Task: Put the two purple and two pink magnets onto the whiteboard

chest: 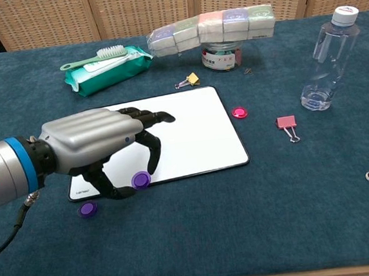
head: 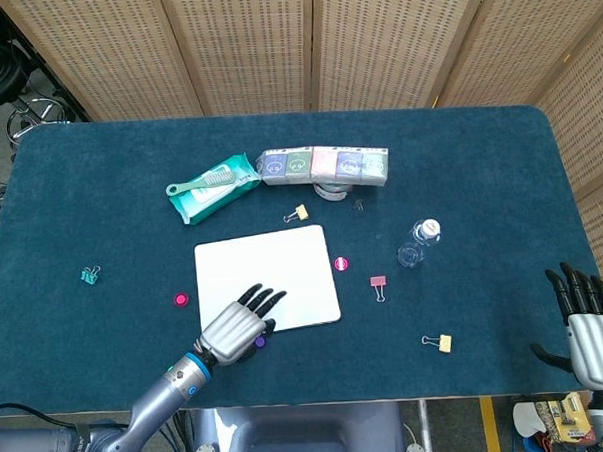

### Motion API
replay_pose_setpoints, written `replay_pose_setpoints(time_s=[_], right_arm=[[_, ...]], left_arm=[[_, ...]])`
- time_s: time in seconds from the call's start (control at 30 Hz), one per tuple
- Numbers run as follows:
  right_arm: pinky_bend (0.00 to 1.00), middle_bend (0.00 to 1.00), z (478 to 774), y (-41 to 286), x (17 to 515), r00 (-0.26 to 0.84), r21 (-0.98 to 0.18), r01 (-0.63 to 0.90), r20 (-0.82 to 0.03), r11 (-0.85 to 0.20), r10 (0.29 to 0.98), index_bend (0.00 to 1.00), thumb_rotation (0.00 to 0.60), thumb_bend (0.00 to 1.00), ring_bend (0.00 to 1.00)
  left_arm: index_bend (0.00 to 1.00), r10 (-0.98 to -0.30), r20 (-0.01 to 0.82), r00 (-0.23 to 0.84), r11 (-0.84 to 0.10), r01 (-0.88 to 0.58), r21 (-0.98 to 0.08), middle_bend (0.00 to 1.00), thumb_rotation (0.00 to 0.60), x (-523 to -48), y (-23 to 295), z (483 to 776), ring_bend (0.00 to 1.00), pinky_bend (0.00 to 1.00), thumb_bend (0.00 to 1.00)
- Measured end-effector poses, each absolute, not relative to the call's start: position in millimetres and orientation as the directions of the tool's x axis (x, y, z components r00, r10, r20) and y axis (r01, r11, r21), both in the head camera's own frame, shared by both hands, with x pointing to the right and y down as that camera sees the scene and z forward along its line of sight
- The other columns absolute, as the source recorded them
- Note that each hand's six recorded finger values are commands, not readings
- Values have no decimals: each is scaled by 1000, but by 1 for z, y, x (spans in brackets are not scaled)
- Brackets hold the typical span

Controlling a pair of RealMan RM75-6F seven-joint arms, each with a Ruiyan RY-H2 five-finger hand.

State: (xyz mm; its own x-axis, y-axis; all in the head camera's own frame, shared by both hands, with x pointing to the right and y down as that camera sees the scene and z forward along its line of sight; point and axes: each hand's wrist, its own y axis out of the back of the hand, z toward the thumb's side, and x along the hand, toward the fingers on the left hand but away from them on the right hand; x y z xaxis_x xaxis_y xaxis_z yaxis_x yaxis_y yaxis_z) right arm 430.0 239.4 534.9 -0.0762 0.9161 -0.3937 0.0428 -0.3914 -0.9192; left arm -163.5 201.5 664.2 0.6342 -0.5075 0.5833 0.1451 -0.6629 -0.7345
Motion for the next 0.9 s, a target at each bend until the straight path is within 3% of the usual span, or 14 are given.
replay_pose_setpoints(time_s=[0.27, 0.53, 0.63, 0.8, 0.9], right_arm=[[0, 0, 534, 239, 430, -78, -919, 46, -394, -391, 916, 32, 600, 0, 0], [0, 0, 534, 239, 431, -81, -919, 50, -394, -391, 916, 33, 600, 0, 0], [0, 0, 534, 239, 431, -82, -919, 51, -395, -392, 915, 32, 600, 0, 0], [0, 0, 534, 239, 431, -81, -919, 51, -394, -391, 915, 32, 600, 0, 0], [0, 0, 533, 239, 431, -82, -919, 52, -393, -390, 916, 32, 600, 0, 0]], left_arm=[[568, -548, 624, 557, -680, 138, -720, 0, 600, -191, 176, 686, 0, 0, 347], [561, -566, 642, 517, -687, 134, -714, 0, 600, -209, 170, 699, 0, 0, 347], [501, -566, 644, 514, -684, 143, -715, 0, 600, -211, 171, 701, 0, 0, 341], [303, -561, 650, 513, -691, 142, -709, 0, 600, -212, 173, 700, 0, 0, 326], [279, -564, 644, 516, -690, 134, -712, 0, 600, -213, 172, 696, 0, 0, 326]])
